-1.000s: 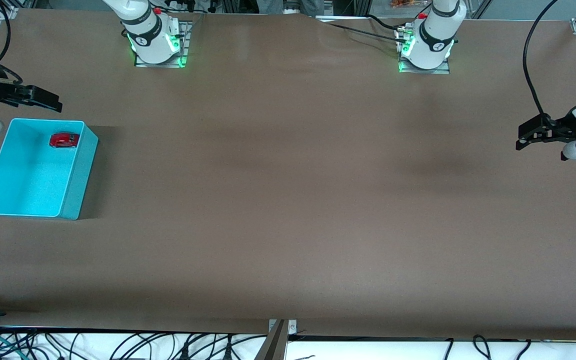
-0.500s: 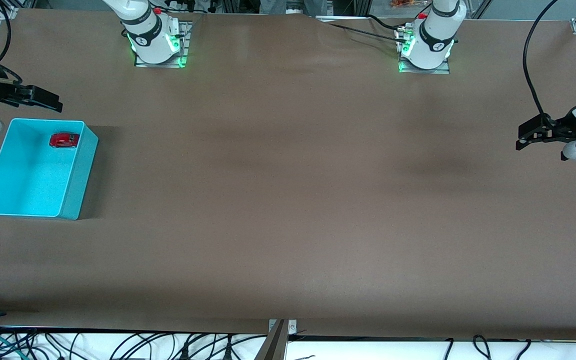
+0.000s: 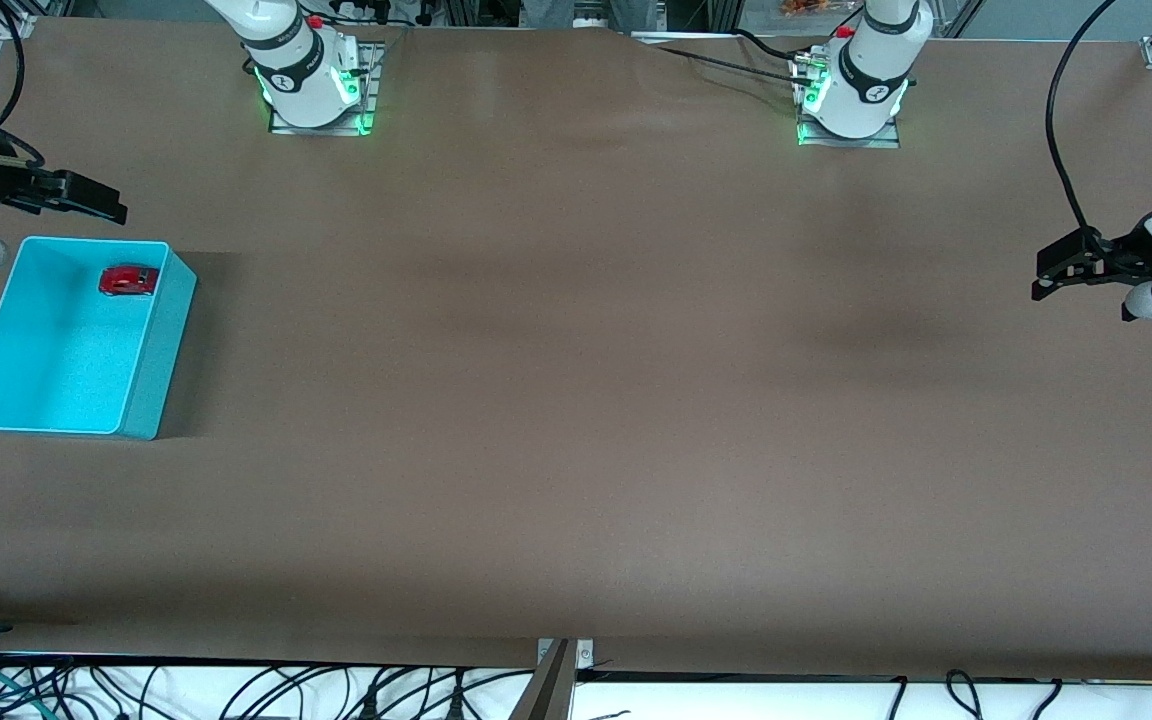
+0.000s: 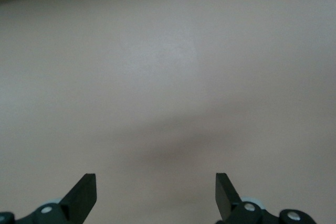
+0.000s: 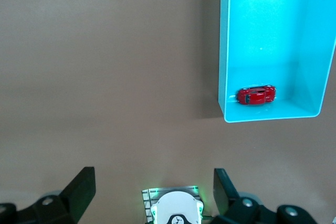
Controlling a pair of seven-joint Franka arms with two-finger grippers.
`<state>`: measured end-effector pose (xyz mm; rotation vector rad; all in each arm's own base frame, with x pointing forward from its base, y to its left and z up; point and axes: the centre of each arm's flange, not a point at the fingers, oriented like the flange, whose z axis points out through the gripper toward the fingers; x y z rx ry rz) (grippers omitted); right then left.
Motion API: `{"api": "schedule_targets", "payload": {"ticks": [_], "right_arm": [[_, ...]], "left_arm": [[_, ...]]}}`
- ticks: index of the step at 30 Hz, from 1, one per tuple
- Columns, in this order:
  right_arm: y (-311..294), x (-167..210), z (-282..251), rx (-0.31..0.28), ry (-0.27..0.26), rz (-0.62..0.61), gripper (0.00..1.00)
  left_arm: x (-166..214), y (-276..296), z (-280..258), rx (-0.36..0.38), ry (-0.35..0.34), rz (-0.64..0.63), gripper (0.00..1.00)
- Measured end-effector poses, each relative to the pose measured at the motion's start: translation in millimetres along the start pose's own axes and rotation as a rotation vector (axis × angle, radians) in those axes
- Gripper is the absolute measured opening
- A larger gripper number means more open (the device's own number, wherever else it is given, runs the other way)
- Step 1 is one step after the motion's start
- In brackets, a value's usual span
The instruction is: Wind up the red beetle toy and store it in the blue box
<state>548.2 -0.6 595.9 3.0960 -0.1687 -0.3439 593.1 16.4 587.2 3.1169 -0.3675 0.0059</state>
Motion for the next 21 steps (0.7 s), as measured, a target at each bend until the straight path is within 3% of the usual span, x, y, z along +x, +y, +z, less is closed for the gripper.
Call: {"api": "schedule_targets", "payload": {"ticks": [21], "right_arm": [[-4.7, -0.5, -0.5, -0.001, 0.002, -0.008, 1.00]], "left_arm": [[0.0, 0.0, 0.0, 0.000, 0.000, 0.000, 1.00]]}}
